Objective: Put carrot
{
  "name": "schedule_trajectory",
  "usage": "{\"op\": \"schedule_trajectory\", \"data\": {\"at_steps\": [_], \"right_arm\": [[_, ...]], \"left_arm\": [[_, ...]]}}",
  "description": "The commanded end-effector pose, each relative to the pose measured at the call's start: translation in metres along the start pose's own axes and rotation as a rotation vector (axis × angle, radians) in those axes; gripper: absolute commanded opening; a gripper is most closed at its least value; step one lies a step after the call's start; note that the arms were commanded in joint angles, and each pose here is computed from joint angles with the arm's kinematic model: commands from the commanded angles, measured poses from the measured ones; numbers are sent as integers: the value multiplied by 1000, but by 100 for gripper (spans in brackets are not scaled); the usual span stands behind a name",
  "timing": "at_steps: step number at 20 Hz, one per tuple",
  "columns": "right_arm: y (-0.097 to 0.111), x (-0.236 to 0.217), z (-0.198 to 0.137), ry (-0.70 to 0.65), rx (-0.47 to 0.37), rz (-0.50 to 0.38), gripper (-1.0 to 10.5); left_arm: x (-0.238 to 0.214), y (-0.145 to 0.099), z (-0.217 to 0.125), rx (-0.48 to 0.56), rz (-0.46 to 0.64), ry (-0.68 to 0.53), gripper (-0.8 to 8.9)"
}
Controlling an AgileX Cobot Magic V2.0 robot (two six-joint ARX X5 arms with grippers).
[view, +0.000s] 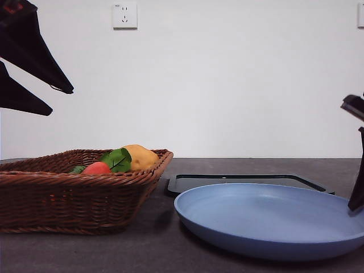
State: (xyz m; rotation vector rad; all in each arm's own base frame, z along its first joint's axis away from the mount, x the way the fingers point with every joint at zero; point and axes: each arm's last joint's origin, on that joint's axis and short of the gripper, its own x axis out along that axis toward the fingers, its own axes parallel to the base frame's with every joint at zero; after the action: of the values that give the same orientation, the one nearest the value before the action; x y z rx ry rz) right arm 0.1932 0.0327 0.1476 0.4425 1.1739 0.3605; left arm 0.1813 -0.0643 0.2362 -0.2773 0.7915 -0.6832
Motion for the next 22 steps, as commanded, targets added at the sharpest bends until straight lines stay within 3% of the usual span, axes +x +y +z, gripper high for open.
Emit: {"op": "schedule_trajectory", "data": {"at_steps": [1, 6, 13, 16, 22], "right_arm": [[-1, 4, 3, 11, 2, -1, 127], [0, 4, 3, 20, 3, 24, 6], [4, -5, 3, -24, -12, 32, 3], [10, -17, -1, -49, -20, 39, 3], [19, -39, -6, -134, -63, 58, 3]], "left_arm": [[0, -2, 4, 21, -5, -8, 260], [0, -2, 4, 21, -5, -8, 260], [2, -5, 6, 44, -3, -30, 325], [9, -11, 12, 81, 90, -45, 324], [52, -21, 42, 125, 212, 106, 322]]}}
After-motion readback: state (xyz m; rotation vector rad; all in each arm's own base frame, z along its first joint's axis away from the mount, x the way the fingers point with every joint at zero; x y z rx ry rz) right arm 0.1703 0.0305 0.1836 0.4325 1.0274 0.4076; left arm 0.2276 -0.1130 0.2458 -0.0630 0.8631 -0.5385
